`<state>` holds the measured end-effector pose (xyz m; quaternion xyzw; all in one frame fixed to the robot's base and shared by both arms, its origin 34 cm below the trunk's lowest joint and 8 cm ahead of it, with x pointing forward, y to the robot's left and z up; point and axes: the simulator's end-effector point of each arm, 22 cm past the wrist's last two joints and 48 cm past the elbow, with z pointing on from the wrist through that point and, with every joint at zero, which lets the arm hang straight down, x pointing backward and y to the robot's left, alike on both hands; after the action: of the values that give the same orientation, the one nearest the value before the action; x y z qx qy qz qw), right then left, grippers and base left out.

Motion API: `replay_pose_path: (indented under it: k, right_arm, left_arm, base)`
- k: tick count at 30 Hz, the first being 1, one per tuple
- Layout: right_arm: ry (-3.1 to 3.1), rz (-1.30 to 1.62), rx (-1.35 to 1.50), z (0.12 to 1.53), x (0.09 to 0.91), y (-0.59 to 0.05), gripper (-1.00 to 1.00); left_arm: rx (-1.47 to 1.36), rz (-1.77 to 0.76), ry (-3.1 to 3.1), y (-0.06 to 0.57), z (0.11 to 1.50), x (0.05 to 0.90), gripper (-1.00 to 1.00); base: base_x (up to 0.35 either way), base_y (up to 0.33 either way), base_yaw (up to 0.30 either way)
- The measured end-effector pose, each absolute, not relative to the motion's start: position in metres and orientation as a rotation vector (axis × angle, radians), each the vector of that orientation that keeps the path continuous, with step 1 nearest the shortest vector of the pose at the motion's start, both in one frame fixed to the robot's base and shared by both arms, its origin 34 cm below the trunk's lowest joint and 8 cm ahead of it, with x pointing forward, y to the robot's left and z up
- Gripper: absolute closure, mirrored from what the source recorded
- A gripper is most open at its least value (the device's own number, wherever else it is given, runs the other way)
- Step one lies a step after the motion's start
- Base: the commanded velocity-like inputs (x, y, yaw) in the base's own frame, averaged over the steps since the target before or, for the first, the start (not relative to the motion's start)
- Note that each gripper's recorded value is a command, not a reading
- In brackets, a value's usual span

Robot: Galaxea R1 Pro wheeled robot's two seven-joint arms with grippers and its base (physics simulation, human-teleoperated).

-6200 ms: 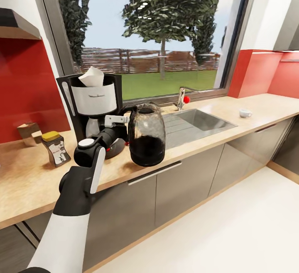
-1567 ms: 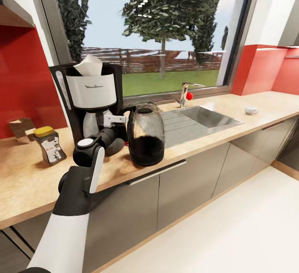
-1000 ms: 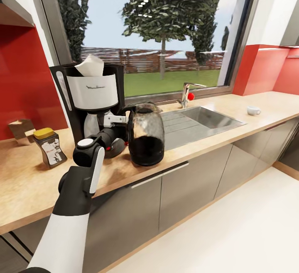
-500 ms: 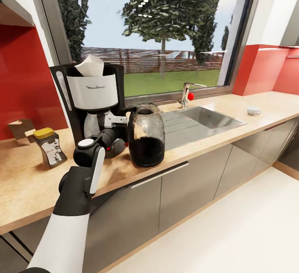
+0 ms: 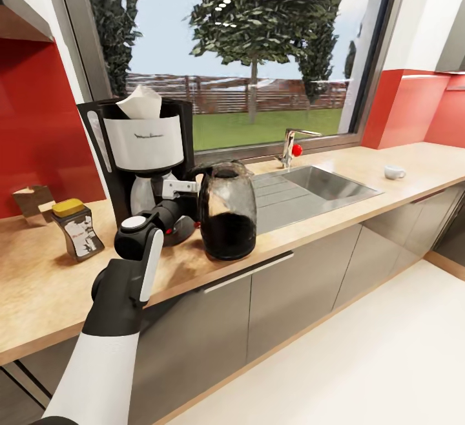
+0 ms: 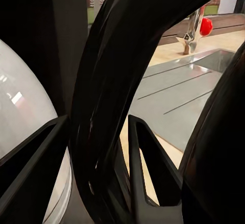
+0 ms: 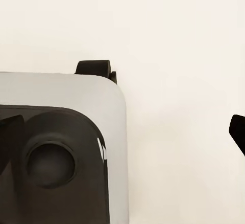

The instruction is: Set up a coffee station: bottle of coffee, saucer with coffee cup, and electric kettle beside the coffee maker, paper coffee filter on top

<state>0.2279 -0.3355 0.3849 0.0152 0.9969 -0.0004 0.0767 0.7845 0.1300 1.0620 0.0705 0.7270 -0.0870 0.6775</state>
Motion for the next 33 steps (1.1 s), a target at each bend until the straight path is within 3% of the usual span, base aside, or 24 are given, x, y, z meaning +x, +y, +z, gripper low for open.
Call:
replay_pose_path:
  k: [33]
  right_arm:
    - [2.989, -0.001, 0.042, 0.3847, 0.2277, -0.3346, -1.0]
  left_arm:
    - [0.159, -0.198, 1.632, 0.1292, 1.0612, 0.7841, 1.0]
  base:
    - [-0.012, -0.08, 0.059]
